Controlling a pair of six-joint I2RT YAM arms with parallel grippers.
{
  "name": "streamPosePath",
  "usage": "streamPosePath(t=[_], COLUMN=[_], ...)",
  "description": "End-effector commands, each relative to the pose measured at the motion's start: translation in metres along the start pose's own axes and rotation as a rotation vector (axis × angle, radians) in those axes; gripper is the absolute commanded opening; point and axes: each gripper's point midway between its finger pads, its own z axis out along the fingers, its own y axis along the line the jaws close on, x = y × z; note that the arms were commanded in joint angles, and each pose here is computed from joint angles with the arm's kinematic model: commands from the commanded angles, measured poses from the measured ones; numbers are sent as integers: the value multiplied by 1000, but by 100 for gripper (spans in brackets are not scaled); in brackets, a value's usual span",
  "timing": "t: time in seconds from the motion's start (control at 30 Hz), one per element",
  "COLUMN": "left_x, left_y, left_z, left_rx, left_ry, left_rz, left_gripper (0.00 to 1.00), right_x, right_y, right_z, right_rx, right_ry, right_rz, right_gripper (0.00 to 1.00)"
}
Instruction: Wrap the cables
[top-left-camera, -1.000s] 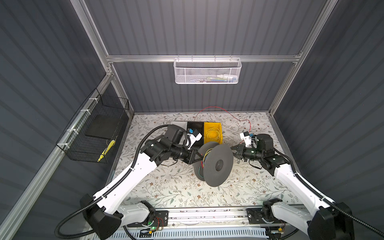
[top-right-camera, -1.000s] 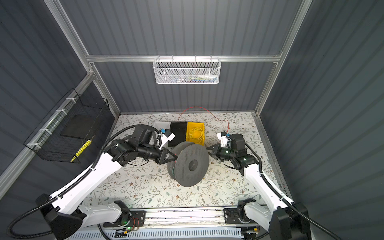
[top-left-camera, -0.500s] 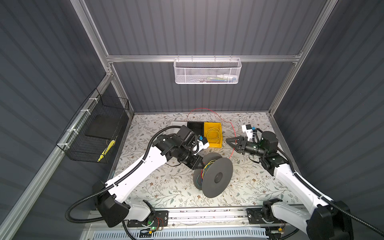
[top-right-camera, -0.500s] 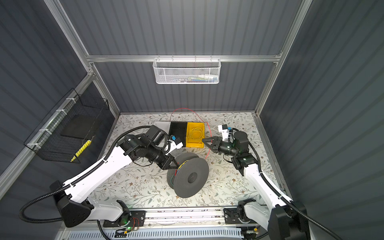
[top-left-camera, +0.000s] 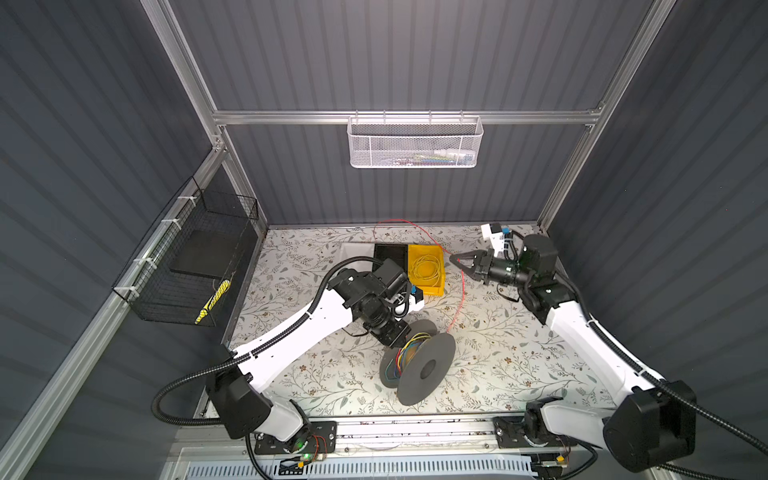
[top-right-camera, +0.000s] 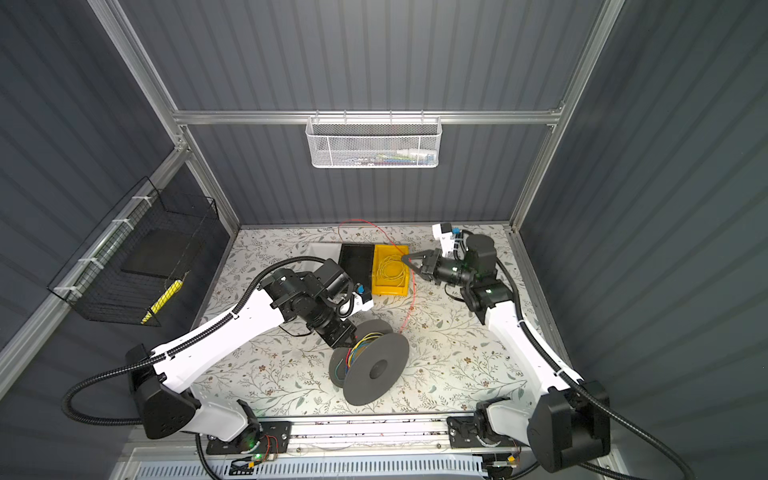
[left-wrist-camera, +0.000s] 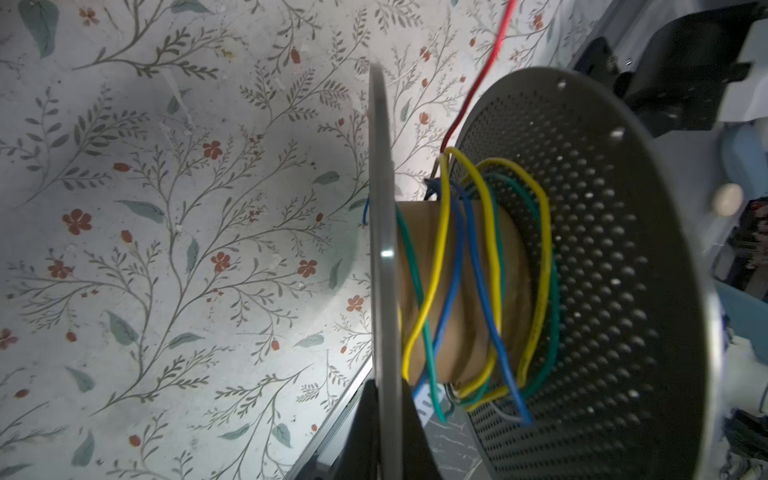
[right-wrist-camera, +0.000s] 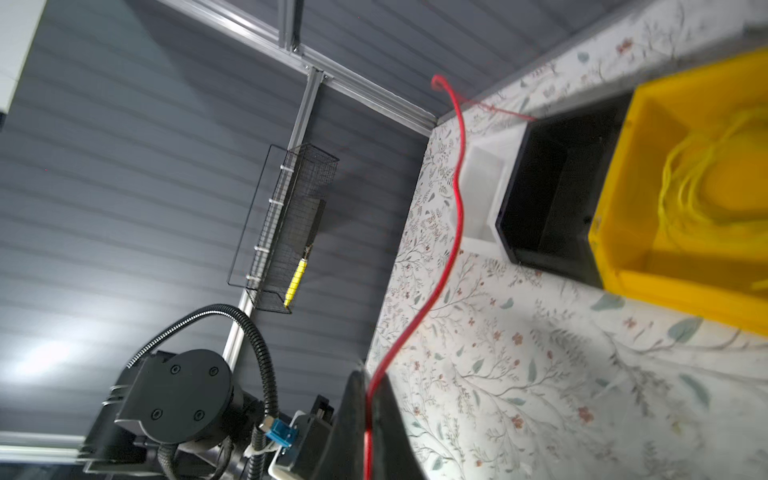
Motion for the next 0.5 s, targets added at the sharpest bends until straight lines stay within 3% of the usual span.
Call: streamPosePath(t=[0.0, 0.17, 0.47], left_x=[-13, -57, -58], left_y=[24, 24, 52], left_z=[-23, -50, -37], left_rx=[-221, -281, -433], left_ry=[-43, -254, -238], left_rz=[11, -94, -332], left_gripper=[0, 0, 0], right_x=[1, 1, -23], right_y=[19, 48, 135], right_z=[4, 15, 5], right_rx=[10, -81, -260], right_ry=[52, 57, -29], right_rz=[-69, -53, -56], right_gripper=[0, 0, 0])
